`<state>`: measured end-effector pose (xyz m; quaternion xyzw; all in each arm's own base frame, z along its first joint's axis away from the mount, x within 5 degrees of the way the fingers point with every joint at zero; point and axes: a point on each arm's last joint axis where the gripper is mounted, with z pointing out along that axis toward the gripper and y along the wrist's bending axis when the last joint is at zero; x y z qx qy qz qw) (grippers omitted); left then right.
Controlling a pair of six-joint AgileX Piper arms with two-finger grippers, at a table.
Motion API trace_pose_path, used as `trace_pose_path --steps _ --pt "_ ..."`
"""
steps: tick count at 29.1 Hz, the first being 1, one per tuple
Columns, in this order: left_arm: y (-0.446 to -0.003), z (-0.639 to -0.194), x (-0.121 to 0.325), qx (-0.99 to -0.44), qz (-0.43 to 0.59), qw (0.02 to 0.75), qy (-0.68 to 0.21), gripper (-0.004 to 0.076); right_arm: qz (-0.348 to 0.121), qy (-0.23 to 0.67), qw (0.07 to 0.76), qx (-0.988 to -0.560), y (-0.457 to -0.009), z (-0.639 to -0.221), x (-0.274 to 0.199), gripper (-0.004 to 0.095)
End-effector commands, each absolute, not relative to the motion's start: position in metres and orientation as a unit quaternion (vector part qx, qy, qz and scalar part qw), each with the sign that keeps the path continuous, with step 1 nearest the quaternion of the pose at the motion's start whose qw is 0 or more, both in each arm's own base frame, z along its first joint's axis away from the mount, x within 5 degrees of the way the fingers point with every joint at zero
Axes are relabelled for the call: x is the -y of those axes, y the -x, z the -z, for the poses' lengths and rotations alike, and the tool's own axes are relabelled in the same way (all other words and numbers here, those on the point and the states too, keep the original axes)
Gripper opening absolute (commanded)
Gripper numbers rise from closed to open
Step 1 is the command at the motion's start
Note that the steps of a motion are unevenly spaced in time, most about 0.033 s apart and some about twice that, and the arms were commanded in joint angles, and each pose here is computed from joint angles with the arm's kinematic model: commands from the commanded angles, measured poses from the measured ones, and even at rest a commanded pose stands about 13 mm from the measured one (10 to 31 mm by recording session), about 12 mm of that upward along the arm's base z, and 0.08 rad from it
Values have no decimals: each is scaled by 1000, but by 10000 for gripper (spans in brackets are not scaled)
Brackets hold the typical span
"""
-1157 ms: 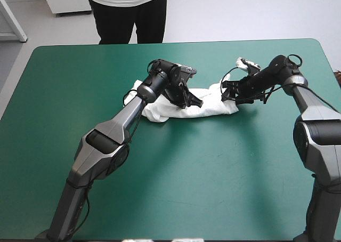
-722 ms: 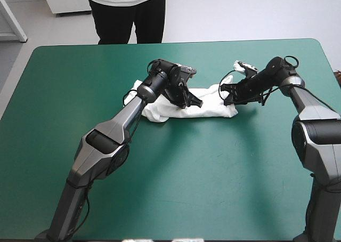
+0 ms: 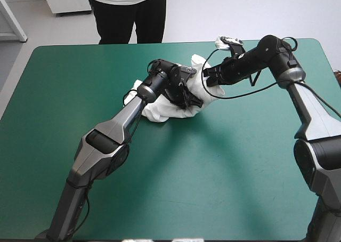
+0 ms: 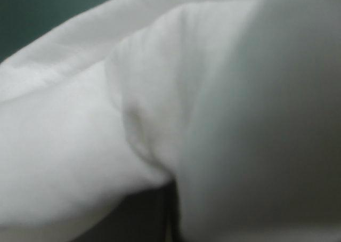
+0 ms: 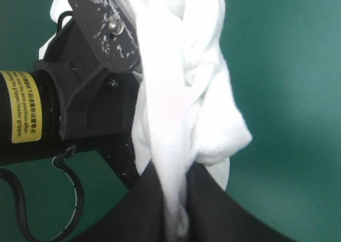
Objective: Fold the cloth
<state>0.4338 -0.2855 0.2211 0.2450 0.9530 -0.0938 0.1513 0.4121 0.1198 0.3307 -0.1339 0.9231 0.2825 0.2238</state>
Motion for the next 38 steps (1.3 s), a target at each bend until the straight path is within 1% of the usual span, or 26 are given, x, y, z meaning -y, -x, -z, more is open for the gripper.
trace_pose_path --steps 1,3,5,7,10,13,16,21,25,31,33,38 --pt "-424 -250 286 -949 108 160 -250 -10 -304 138 284 -899 -398 -376 -119 -17" --pt "-426 -259 282 -950 92 176 -241 -10 -301 137 284 -900 -399 -374 -119 -17" --pt "-425 -283 270 -950 52 215 -220 -10 -299 137 289 -899 -400 -375 -119 -17" --pt "-422 -307 258 -947 48 239 -210 -10 -299 136 291 -899 -400 -375 -119 -17" --pt "-412 -334 244 -940 72 250 -219 -9 -298 135 293 -898 -400 -375 -118 -17" --pt "-396 -348 230 -942 60 246 -219 -10 -298 135 295 -898 -401 -375 -118 -17" --pt "-373 -351 213 -948 32 226 -221 -10 -300 133 297 -897 -401 -376 -119 -17" --pt "-323 -360 179 -955 4 206 -211 -10 -311 135 306 -890 -401 -378 -126 -17" --pt "-280 -365 153 -959 5 205 -195 -10 -315 159 319 -880 -396 -380 -148 -17" --pt "-223 -373 119 -962 14 212 -169 -10 -319 181 366 -855 -391 -385 -188 -17" --pt "-208 -374 110 -964 15 211 -161 -10 -318 189 371 -852 -391 -379 -202 -17" --pt "-174 -382 91 -960 35 237 -142 -10 -329 198 340 -858 -393 -349 -237 -17"
